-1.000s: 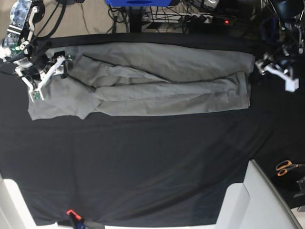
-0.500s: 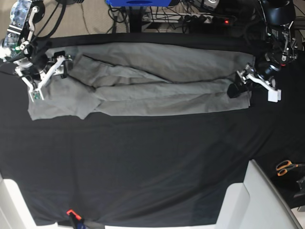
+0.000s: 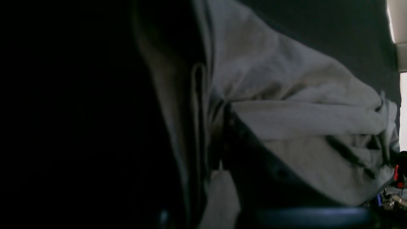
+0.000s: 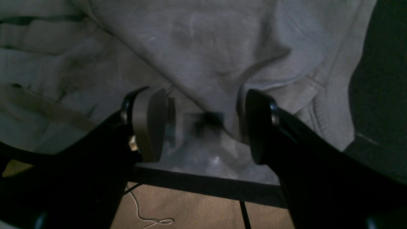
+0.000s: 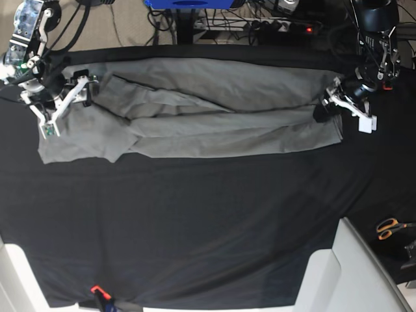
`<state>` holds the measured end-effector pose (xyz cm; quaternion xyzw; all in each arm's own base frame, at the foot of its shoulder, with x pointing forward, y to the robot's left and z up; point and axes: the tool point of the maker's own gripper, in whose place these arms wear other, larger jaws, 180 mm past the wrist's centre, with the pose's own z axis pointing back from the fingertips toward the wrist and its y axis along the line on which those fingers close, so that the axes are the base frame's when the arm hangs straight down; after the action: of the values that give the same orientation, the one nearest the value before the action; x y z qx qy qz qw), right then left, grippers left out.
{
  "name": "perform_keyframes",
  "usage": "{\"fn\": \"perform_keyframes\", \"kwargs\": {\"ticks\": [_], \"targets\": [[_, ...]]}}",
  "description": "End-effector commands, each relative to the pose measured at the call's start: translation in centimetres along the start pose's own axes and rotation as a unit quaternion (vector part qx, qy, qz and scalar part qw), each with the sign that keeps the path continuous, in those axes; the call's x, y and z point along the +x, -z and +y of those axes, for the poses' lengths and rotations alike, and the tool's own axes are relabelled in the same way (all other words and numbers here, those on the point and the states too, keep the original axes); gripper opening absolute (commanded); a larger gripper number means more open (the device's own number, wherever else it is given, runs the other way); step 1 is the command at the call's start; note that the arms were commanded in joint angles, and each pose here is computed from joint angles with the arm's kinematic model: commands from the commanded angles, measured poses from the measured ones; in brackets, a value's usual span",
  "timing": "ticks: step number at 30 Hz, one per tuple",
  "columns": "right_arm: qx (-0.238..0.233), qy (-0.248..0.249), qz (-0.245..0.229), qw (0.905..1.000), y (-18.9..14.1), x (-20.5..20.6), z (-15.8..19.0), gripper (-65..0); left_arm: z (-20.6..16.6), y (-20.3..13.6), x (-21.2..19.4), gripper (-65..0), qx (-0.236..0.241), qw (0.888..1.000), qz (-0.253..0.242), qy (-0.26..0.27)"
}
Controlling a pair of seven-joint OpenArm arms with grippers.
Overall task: Fold the T-shirt properly
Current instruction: 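Fold the held shirt end with the left gripper toward the right gripper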
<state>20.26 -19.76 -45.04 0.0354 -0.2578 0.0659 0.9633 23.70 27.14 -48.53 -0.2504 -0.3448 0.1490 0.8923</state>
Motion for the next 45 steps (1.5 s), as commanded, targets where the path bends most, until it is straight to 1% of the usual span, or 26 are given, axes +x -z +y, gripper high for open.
{"fn": "perform_keyframes", "kwargs": {"ticks": [1, 4, 5, 7, 11, 14, 17, 21, 23, 25, 29, 32, 33, 35, 36, 38, 40, 42, 45], "targets": [[-0.003, -0.004, -0.016, 0.9999, -0.3, 0.9, -0.3, -28.1, 0.5, -0.4, 1.8, -65.0, 0.007, 1.0, -0.009, 0.014], [-0.003, -0.004, -0.016, 0.9999, -0.3, 0.9, -0.3, -28.1, 1.3, -1.0, 3.1, -65.0, 0.024, 0.999, -0.004, 0.047], [-0.003, -0.004, -0.016, 0.9999, -0.3, 0.9, -0.3, -28.1, 1.0, -0.8, 3.9, -65.0, 0.025, 0.998, -0.006, 0.064], [-0.003, -0.004, -0.016, 0.9999, -0.3, 0.9, -0.3, -28.1, 1.2, -1.0, 5.4, -65.0, 0.036, 0.994, -0.002, 0.1], [-0.003, -0.004, -0.016, 0.9999, -0.3, 0.9, -0.3, -28.1, 1.9, -1.8, 7.0, -65.0, 0.056, 0.989, 0.004, 0.14], [-0.004, -0.003, -0.016, 0.9999, -0.3, 0.9, -0.4, -28.1, 2.3, -2.7, 7.9, -65.0, 0.068, 0.983, 0.008, 0.168], [-0.004, -0.003, -0.016, 0.9999, -0.3, 0.9, -0.4, -28.1, 2.7, -3.5, 8.3, -65.0, 0.083, 0.976, 0.02, 0.203], [-0.003, -0.003, -0.016, 0.9999, -0.3, 0.9, -0.3, -28.1, 1.6, -4.7, 7.9, -65.0, 0.098, 0.958, 0.031, 0.268], [-0.003, -0.003, -0.016, 0.9999, -0.3, 0.9, -0.3, -28.1, -0.2, -4.6, 7.1, -65.0, 0.095, 0.949, 0.03, 0.3], [-0.003, -0.004, -0.017, 0.9998, -0.3, 1.0, -0.3, -28.1, -2.5, -4.5, 6.1, -65.0, 0.089, 0.936, 0.032, 0.34], [-0.003, -0.004, -0.018, 0.9998, -0.3, 1.0, -0.3, -28.1, -6.3, -4.1, 4.3, -65.0, 0.087, 0.919, 0.024, 0.383], [-0.004, -0.005, -0.018, 0.9998, -0.3, 1.1, -0.4, -28.1, -7.3, -3.5, 3.4, -65.0, 0.113, 0.915, 0.02, 0.386], [-0.004, -0.005, -0.019, 0.9998, -0.3, 1.2, -0.4, -28.1, -7.5, -3.2, 2.8, -65.0, 0.118, 0.915, 0.024, 0.384], [-0.004, -0.005, -0.019, 0.9998, -0.3, 1.2, -0.4, -28.1, -8.3, -2.2, 1.4, -65.0, 0.119, 0.914, 0.036, 0.385], [-0.004, -0.005, -0.02, 0.9998, -0.3, 1.2, -0.4, -28.1, -8.7, -1.8, 0.7, -65.0, 0.115, 0.912, 0.044, 0.391], [-0.004, -0.005, -0.02, 0.9998, -0.3, 1.2, -0.4, -28.1, -10.0, -0.8, -0.8, -65.0, 0.102, 0.911, 0.057, 0.395], [-0.004, -0.005, -0.02, 0.9998, -0.3, 1.2, -0.4, -28.1, -11.1, -0.1, -2.2, -65.0, 0.093, 0.913, 0.064, 0.392], [-0.004, -0.005, -0.02, 0.9998, -0.3, 1.2, -0.4, -28.1, -12.2, 0.7, -2.7, -65.0, 0.09, 0.92, 0.057, 0.377], [-0.004, -0.005, -0.02, 0.9998, -0.3, 1.2, -0.4, -28.1, -14.0, 1.7, -3.1, -65.0, 0.079, 0.925, 0.048, 0.369]]}}
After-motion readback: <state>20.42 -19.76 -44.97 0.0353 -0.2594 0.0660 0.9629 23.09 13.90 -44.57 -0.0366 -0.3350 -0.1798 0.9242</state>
